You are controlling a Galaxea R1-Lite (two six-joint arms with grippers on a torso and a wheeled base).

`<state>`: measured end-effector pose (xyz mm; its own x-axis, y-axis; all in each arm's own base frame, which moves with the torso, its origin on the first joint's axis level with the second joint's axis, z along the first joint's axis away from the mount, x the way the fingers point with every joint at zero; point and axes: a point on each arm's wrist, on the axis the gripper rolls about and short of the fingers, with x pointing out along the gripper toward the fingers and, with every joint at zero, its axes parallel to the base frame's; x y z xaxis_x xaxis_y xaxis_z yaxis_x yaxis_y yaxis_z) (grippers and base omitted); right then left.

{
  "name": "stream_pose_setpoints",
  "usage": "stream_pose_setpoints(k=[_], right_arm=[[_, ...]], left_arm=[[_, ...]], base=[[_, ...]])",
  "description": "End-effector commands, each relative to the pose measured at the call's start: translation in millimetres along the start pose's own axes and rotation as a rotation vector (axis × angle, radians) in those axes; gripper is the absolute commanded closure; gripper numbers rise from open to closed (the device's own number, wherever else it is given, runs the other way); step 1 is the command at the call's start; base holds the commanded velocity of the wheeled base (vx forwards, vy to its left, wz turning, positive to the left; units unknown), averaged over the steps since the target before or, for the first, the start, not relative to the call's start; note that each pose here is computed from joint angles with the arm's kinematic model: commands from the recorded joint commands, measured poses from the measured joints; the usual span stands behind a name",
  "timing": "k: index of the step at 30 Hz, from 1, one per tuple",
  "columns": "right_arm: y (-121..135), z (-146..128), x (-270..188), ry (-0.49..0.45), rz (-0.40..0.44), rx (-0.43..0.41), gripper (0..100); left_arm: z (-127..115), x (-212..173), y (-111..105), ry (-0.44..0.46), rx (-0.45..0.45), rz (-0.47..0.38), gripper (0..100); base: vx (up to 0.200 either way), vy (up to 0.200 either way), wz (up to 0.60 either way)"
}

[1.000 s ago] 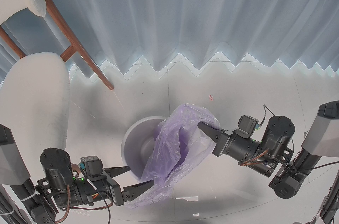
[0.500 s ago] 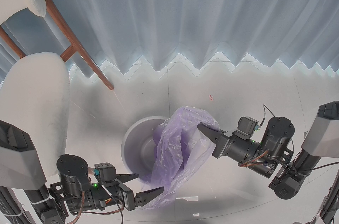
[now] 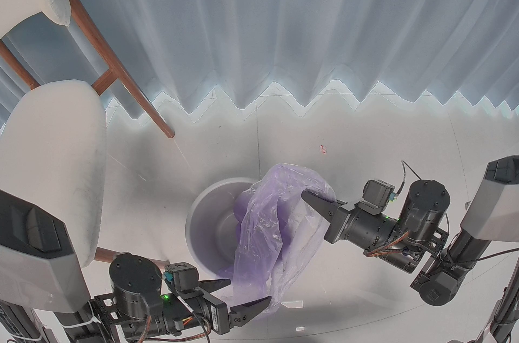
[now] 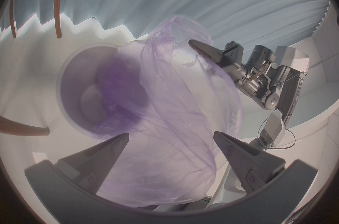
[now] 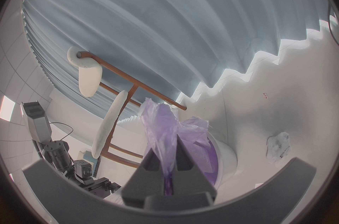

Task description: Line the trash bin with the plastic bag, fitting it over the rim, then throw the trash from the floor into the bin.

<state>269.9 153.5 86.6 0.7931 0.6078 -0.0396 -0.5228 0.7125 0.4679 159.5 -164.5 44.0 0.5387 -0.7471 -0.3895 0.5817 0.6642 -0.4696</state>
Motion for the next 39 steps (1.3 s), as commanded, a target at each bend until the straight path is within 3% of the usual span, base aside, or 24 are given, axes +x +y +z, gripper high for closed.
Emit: stream_pose_setpoints(k=[1, 6, 23, 24, 34, 39], right_arm=[[0.6, 1.3, 0.0, -0.014, 0.007, -0.002, 100], [2.3, 3.2, -0.7, -0.020, 0.014, -0.003, 100], [4.5, 1.3, -0.8, -0.013, 0.018, -0.009, 100], [4.6, 1.5, -0.6, -0.013, 0.020, -0.011, 100], [4.4, 3.0, -0.7, -0.020, 0.018, -0.015, 100], [2.5, 3.3, 1.4, -0.023, 0.015, -0.015, 100]], left_arm=[[-6.1, 6.2, 6.2, 0.030, -0.009, 0.031, 0], [-2.0, 16.4, 13.1, -0.009, -0.016, 0.090, 0], [2.0, 17.4, 21.2, -0.029, -0.027, 0.121, 0], [1.7, 17.1, 21.3, -0.027, -0.025, 0.122, 100], [11.5, 21.7, 23.4, -0.074, -0.036, 0.119, 100], [32.1, 26.7, 24.6, -0.171, -0.104, 0.099, 100]], base=[[0.000, 0.000, 0.00], [0.000, 0.000, 0.00], [0.000, 0.000, 0.00], [0.000, 0.000, 0.00], [0.000, 0.000, 0.00], [0.000, 0.000, 0.00]])
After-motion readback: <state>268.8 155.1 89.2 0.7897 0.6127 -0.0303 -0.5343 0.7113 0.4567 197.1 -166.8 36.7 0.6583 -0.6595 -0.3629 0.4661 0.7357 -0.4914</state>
